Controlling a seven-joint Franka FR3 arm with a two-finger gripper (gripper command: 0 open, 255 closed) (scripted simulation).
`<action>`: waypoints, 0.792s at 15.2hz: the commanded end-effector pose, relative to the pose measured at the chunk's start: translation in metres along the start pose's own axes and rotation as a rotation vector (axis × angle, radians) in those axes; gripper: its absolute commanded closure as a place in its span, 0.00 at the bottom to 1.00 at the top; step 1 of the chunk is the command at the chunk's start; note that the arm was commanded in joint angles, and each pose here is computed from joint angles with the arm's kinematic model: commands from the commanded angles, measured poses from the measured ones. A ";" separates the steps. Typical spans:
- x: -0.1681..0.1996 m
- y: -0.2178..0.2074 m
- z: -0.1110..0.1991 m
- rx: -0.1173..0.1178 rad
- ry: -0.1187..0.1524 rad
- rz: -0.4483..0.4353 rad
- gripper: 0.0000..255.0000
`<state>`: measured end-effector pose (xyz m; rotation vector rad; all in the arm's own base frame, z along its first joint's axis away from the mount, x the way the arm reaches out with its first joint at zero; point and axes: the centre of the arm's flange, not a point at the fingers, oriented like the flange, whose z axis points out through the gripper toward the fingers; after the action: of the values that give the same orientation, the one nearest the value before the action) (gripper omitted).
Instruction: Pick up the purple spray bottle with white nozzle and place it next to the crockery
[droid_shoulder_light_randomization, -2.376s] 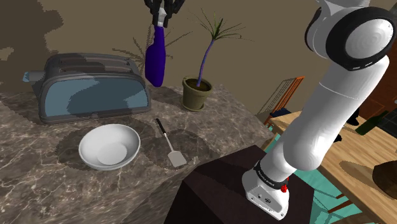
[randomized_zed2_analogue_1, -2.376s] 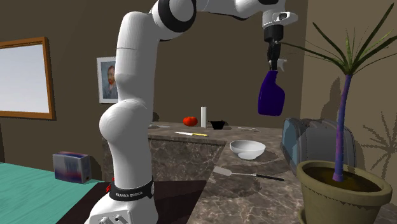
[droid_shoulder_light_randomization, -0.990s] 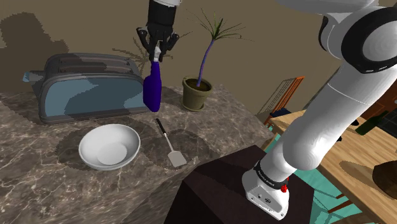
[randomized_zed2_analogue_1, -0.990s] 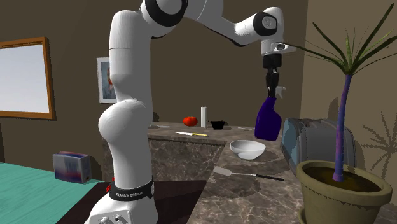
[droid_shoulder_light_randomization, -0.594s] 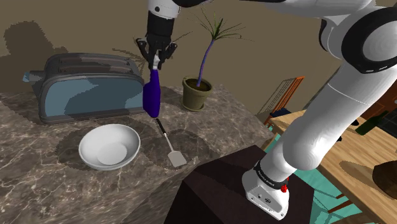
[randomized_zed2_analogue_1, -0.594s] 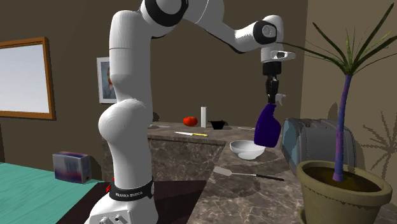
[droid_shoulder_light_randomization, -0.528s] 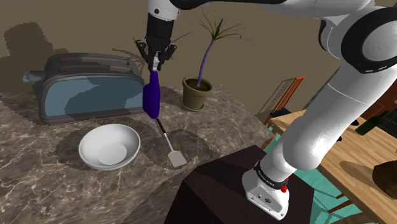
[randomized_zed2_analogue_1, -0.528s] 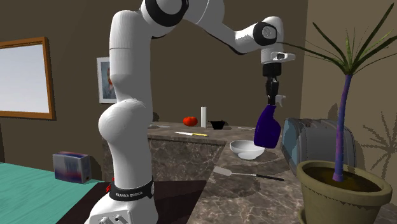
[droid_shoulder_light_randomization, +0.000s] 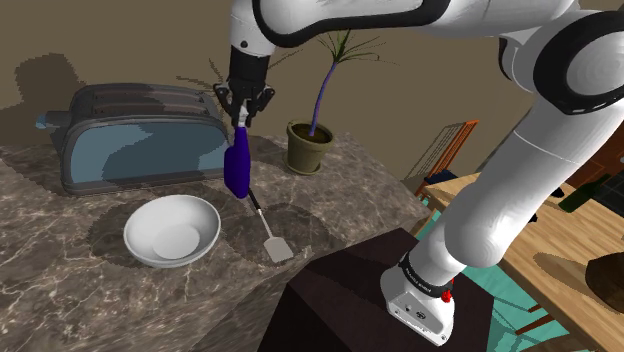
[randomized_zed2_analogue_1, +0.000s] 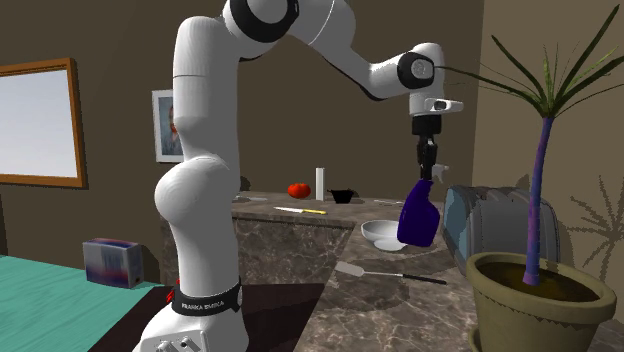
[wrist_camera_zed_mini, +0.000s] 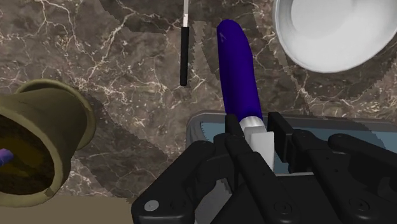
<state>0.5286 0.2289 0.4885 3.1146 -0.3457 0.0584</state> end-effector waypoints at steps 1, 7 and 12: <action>0.000 0.000 0.011 0.000 0.001 0.000 1.00; -0.001 0.000 0.043 0.000 0.001 0.000 1.00; -0.002 0.000 0.058 0.000 0.001 0.000 1.00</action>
<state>0.5287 0.2291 0.4322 3.1146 -0.3458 0.0586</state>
